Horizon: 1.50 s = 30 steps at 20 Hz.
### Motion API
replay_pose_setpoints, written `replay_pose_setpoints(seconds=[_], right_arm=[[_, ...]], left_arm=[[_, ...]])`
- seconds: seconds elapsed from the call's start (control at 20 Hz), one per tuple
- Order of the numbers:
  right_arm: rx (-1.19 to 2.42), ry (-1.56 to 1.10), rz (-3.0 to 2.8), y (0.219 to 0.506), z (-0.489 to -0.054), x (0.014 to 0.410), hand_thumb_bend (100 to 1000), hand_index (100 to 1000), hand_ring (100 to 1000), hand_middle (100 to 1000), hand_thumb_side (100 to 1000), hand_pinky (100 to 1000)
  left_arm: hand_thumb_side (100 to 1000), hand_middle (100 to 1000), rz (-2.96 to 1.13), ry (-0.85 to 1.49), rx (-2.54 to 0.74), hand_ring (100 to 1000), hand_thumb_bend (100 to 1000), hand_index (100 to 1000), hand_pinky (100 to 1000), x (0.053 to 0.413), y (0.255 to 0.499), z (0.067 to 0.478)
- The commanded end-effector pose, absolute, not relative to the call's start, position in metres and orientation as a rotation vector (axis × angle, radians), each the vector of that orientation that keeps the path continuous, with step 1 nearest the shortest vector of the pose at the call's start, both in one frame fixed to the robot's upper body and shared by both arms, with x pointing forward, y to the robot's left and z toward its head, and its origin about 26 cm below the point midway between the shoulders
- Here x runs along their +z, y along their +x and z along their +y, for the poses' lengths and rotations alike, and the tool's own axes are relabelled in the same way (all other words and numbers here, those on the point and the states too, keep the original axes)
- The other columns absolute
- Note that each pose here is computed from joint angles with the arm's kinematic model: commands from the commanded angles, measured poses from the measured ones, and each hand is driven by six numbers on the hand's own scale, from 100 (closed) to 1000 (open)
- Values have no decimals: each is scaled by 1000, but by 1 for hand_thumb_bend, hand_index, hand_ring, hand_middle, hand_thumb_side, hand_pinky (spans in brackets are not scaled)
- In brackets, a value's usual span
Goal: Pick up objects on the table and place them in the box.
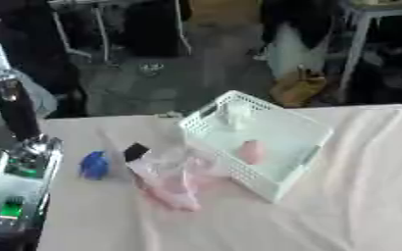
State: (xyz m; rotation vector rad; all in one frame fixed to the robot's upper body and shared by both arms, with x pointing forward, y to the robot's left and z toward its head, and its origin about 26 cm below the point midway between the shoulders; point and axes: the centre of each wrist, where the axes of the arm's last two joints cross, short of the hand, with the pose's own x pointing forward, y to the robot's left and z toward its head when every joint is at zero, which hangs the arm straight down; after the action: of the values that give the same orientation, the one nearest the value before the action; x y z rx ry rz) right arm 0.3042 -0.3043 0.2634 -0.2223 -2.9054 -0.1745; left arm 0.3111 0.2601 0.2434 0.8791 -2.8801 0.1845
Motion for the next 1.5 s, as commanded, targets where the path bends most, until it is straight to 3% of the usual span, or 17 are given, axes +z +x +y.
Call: replay_pose_setpoints(seconds=[0.05, 0.8, 0.85, 0.9, 1.2, 1.5], right_arm=[[-161, -216, -2938, 301, -305, 273, 100, 845, 899, 807, 786, 842], [-162, -219, -2936, 301, -306, 273, 100, 845, 899, 807, 786, 842], [-158, -220, -2934, 301, -306, 272, 100, 846, 899, 807, 786, 842], [-156, -221, -2932, 300, -306, 272, 100, 846, 899, 807, 786, 842], [-162, -225, -2921, 300, -306, 273, 100, 845, 899, 807, 784, 842], [-154, -228, -2904, 300, -306, 272, 100, 845, 899, 806, 785, 842]], left_arm=[[1000, 909, -2906, 899, 190, 854, 100, 965, 720, 251, 308, 263], [1000, 919, -2878, 950, 165, 880, 103, 977, 743, 253, 308, 264], [991, 931, -2852, 1003, 136, 915, 190, 996, 768, 256, 308, 266], [991, 931, -2821, 1055, 112, 915, 190, 996, 768, 260, 308, 268], [928, 980, -2394, 1446, -345, 972, 264, 1000, 826, 281, 311, 288], [889, 936, -1966, 1562, -773, 962, 349, 1000, 831, 279, 330, 308]])
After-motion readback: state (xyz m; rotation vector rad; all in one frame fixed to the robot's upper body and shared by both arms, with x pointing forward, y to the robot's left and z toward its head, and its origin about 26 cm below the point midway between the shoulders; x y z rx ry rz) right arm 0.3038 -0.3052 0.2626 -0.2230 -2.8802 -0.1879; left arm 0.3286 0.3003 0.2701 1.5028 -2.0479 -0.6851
